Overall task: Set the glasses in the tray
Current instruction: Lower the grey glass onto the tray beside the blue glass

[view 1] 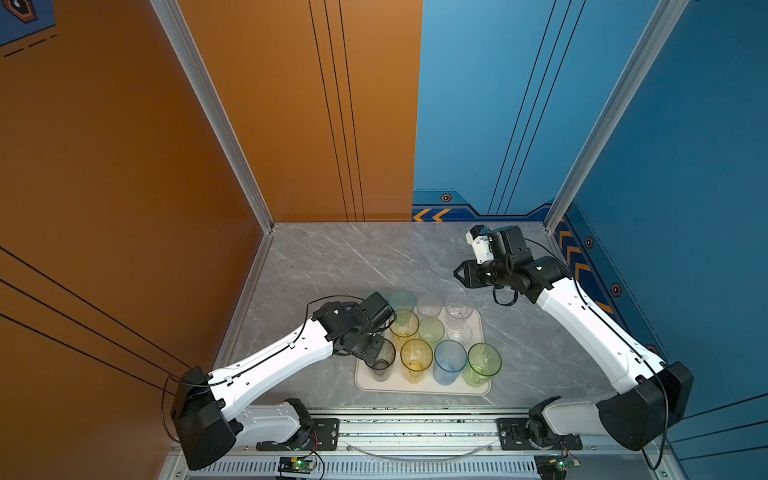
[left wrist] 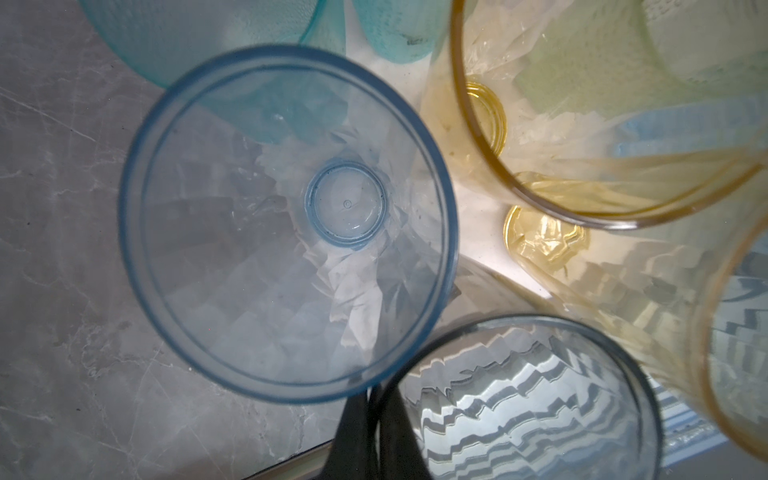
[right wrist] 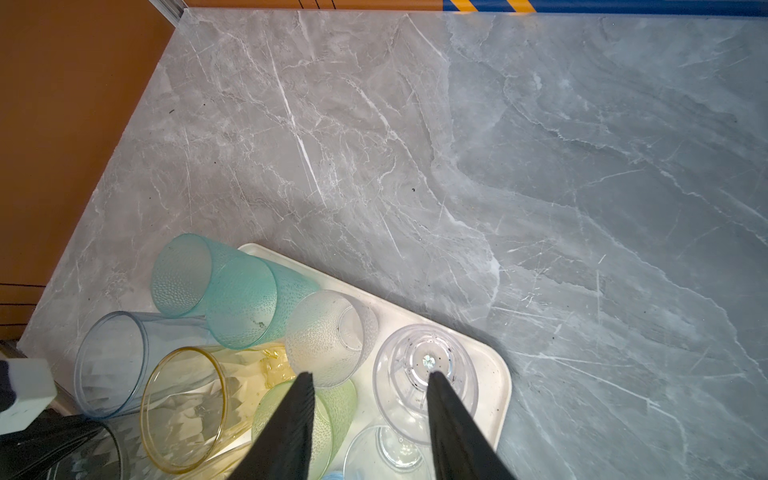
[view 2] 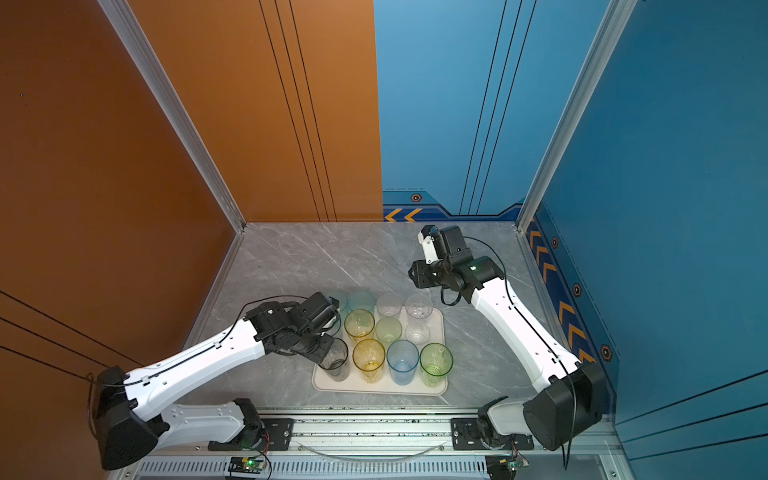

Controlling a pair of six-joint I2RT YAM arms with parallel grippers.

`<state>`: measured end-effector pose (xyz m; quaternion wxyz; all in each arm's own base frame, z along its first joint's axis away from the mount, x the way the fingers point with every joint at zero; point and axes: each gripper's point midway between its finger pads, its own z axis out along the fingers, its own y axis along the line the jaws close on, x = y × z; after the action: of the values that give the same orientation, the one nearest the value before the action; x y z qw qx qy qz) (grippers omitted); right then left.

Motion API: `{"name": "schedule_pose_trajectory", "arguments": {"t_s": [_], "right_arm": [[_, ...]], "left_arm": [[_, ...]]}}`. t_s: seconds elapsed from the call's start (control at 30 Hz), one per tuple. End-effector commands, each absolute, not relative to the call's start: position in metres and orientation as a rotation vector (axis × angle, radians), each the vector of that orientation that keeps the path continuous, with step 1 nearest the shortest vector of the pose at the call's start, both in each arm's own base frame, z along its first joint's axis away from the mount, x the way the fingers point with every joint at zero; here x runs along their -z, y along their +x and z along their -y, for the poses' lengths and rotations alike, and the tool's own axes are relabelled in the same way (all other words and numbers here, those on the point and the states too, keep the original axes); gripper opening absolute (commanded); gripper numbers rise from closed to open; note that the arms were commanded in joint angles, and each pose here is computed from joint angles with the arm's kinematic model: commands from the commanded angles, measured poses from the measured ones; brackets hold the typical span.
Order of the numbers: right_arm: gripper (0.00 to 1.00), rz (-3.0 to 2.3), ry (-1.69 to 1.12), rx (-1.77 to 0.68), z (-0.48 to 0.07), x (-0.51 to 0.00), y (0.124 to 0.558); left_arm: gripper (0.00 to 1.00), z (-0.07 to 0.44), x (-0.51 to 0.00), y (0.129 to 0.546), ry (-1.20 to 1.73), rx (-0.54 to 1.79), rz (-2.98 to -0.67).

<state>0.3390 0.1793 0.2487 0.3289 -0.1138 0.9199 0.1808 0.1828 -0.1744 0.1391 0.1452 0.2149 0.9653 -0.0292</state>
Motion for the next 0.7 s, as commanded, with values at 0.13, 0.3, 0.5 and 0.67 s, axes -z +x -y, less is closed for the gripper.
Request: {"name": "schedule_pose_trajectory", "arguments": {"t_s": [0.13,0.3,0.5,0.67], "right_arm": [[0.44,-2.449,-0.306,-0.458,-0.176,-0.238,0.337],[0.44,-2.449,-0.306,-0.459,-0.176,-0.238,0.337],[0.44,-2.448,-0.306,-0.462,-0.176,-0.238,0.337],[0.44,-2.447,-0.306,-0.465,-0.177,-0.238,0.337]], "left_arm": [[0.06,0.172,-0.134,0.180,0.632,0.076,-2.808],[0.11,0.172,-0.135,0.179,0.633,0.082,-2.807],[0.14,0.173,-0.140,0.178,0.626,0.107,-2.799],[0.14,0.172,-0.146,0.176,0.620,0.126,-2.788]]}}
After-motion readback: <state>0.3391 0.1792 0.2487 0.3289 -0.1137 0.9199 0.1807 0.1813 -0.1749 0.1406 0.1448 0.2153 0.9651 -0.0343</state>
